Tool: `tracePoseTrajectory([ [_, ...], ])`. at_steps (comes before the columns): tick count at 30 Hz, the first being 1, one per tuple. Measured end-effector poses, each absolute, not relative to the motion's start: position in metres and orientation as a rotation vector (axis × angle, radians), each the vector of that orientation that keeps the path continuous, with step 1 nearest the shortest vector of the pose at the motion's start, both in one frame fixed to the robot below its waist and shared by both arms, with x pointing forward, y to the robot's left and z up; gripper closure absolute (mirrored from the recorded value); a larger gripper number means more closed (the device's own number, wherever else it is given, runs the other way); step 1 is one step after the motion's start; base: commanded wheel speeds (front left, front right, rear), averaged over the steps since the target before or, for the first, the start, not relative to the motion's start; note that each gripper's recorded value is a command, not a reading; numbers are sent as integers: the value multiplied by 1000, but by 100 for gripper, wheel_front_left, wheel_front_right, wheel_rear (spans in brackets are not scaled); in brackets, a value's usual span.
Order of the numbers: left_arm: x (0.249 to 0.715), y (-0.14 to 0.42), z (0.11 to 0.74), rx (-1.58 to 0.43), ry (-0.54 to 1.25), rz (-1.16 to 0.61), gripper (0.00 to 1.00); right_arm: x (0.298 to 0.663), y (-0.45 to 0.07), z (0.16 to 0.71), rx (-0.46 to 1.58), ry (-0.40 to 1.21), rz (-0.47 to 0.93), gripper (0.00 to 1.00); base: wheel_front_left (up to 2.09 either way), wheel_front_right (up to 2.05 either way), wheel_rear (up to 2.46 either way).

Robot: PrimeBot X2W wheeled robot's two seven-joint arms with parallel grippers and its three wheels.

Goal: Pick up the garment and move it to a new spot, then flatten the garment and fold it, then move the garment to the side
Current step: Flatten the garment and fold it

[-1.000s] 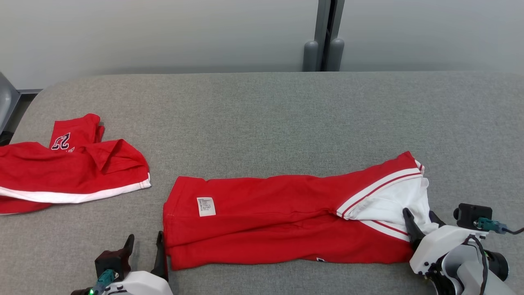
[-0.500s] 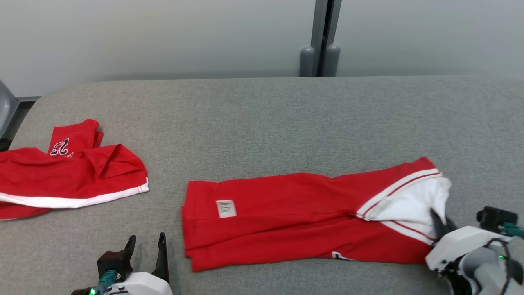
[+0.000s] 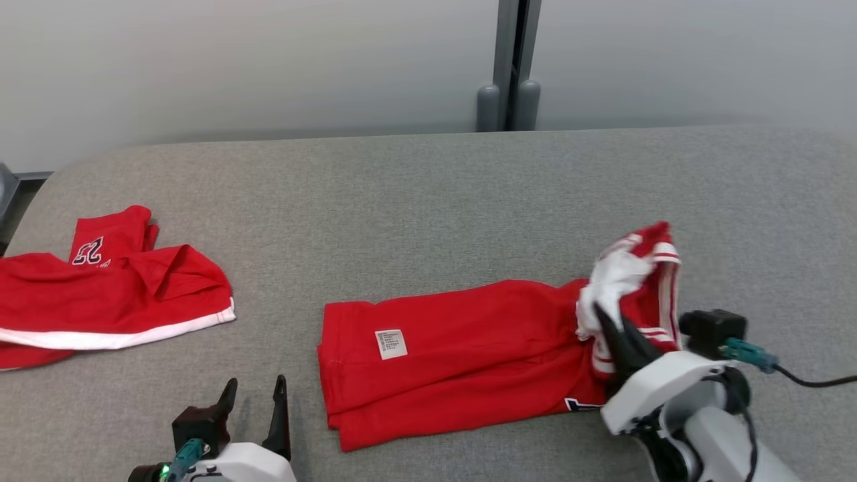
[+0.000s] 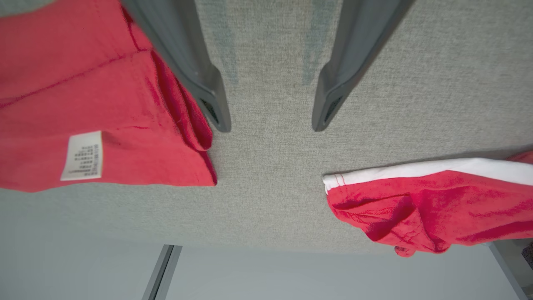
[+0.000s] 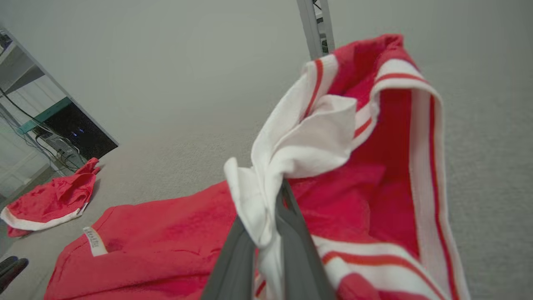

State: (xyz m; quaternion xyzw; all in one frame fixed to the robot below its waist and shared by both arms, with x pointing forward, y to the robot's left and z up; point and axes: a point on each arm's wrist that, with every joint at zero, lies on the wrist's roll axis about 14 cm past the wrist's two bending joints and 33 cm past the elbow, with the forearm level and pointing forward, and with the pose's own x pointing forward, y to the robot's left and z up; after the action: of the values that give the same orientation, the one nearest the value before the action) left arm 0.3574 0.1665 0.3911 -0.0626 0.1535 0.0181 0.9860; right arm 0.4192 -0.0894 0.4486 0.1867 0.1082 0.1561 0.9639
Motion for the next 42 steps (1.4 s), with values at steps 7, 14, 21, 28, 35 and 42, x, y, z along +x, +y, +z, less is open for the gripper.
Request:
tracePoseTrajectory([
  [7,352,165,395,-126,298,28,0,407,-8,456,399,274,545,100,0,0,0],
  [14,344,170,399,-132,289,42,0,387,70,459,349,337,789,100,0,0,0],
  [21,339,177,404,-136,278,68,0,381,109,452,338,386,891,30,0,0,0],
  [28,345,174,408,-129,268,65,0,389,112,469,392,318,880,0,0,0,0],
  [35,360,161,412,-129,253,28,0,431,52,477,390,237,679,0,0,0,0],
  [42,377,146,414,-125,242,-14,0,450,-42,476,354,152,430,0,0,0,0],
])
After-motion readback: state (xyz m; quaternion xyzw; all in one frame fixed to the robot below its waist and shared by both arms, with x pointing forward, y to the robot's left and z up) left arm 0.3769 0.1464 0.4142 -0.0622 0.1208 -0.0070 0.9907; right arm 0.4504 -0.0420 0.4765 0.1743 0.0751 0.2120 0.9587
